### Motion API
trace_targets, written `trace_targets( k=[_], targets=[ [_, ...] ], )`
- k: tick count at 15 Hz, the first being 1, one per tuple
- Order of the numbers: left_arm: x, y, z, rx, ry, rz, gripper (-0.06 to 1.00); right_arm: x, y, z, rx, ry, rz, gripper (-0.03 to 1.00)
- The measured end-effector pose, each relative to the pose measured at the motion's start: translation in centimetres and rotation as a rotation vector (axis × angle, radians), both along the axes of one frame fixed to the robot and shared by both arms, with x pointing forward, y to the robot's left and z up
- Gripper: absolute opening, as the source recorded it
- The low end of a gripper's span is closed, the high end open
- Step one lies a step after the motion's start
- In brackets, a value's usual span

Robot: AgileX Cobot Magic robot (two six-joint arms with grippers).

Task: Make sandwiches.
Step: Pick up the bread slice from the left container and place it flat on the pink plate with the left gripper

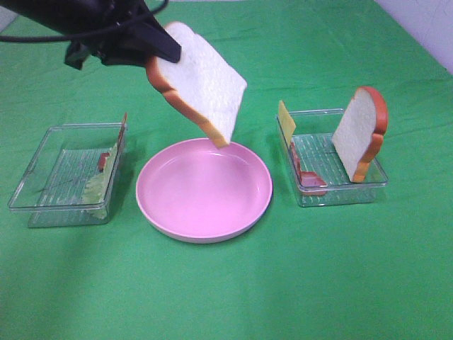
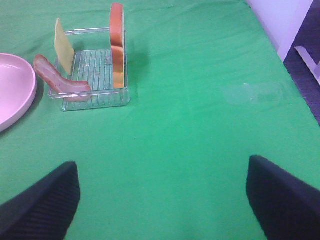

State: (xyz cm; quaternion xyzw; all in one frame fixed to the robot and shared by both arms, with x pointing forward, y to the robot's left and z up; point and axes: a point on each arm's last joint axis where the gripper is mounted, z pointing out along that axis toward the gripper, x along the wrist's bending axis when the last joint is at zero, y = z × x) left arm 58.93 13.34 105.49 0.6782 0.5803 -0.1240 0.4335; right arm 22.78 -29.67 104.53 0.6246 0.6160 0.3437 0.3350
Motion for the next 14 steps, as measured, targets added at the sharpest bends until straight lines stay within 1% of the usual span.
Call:
trace_targets(
  k=[2, 3, 5, 8, 12, 14],
  targets=[
    [0.9, -1.7, -3.2, 0.025, 0.047, 0.005, 0.21, 0.0, 0.0, 0.0, 0.0, 0.0, 0.0, 0.85],
    [1.3, -3.2, -5.7, 0.036, 0.084, 0.018, 0.21, 0.0, 0.0, 0.0, 0.0, 0.0, 0.0, 0.85],
    [1.5, -4.3, -7.7, 0.049, 0.118, 0.022, 0.21, 0.0, 0.0, 0.0, 0.0, 0.0, 0.0, 0.85],
    [1.6, -4.8, -9.5, 0.068, 0.15, 0.019, 0.21, 0.0, 0.0, 0.0, 0.0, 0.0, 0.0, 0.85],
    [1.9, -4.9, -11.1, 0.073, 0.204, 0.041, 0.21, 0.0, 0.0, 0.0, 0.0, 0.0, 0.0, 0.85],
    [1.9, -5.0, -11.7, 0.076, 0.22, 0.046, 0.23, 0.0, 0.0, 0.0, 0.0, 0.0, 0.0, 0.85]
  ],
)
